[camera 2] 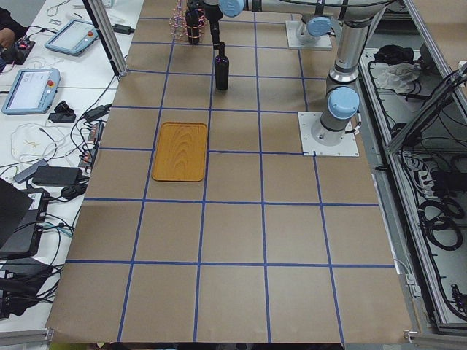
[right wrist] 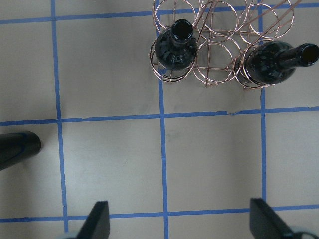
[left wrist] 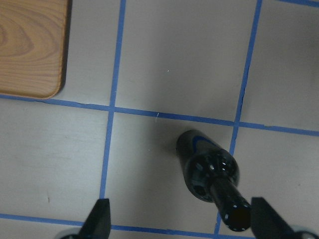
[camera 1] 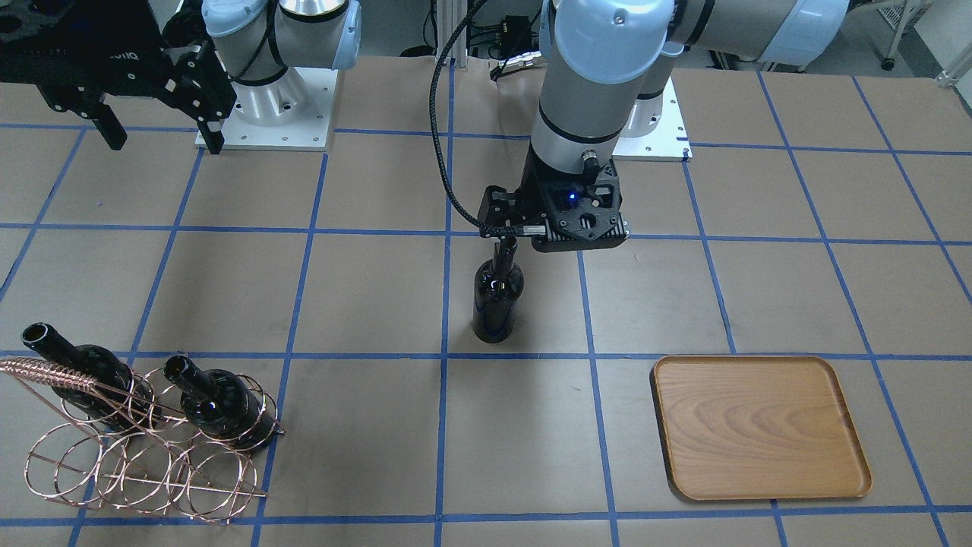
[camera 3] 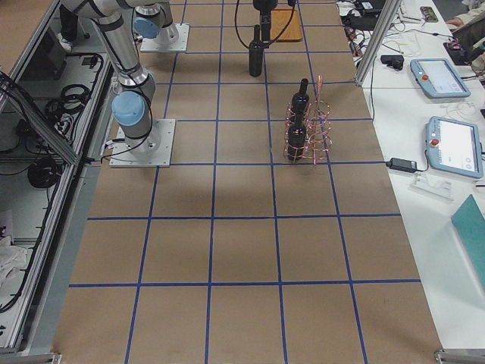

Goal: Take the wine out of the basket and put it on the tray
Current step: 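Grasp the standing bottle's neck with the left gripper while the right withdraws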

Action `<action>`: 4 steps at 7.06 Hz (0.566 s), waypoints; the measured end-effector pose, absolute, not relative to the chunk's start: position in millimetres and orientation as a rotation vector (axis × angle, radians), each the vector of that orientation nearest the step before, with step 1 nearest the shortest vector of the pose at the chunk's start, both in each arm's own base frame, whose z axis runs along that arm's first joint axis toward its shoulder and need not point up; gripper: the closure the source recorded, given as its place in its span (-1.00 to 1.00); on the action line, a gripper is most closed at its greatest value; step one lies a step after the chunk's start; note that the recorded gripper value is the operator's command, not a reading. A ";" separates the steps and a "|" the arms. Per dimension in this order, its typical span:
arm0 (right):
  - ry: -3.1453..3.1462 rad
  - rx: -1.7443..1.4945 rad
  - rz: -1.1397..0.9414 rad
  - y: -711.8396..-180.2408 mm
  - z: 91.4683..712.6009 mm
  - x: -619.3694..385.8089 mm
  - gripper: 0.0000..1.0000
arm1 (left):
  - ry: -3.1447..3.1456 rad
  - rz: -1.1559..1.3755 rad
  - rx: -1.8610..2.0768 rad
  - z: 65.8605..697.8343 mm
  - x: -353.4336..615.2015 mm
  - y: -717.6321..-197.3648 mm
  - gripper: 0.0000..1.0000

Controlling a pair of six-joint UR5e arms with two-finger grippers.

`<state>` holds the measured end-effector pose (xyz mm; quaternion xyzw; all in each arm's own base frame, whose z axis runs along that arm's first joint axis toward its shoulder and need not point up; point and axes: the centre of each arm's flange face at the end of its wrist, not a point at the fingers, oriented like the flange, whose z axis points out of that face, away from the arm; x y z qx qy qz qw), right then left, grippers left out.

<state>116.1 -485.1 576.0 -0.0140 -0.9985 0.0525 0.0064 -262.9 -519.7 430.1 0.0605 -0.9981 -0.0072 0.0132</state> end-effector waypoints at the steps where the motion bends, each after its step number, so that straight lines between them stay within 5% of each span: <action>1: -3.114 -0.034 0.165 -480.5 576.3 121.6 -1.00 | -3.113 -0.043 0.184 419.7 -269.7 -519.4 -0.81; 4: -3.114 -0.058 0.116 -474.1 558.5 155.9 -1.00 | -3.117 -0.091 0.179 401.3 -284.9 -515.8 -0.62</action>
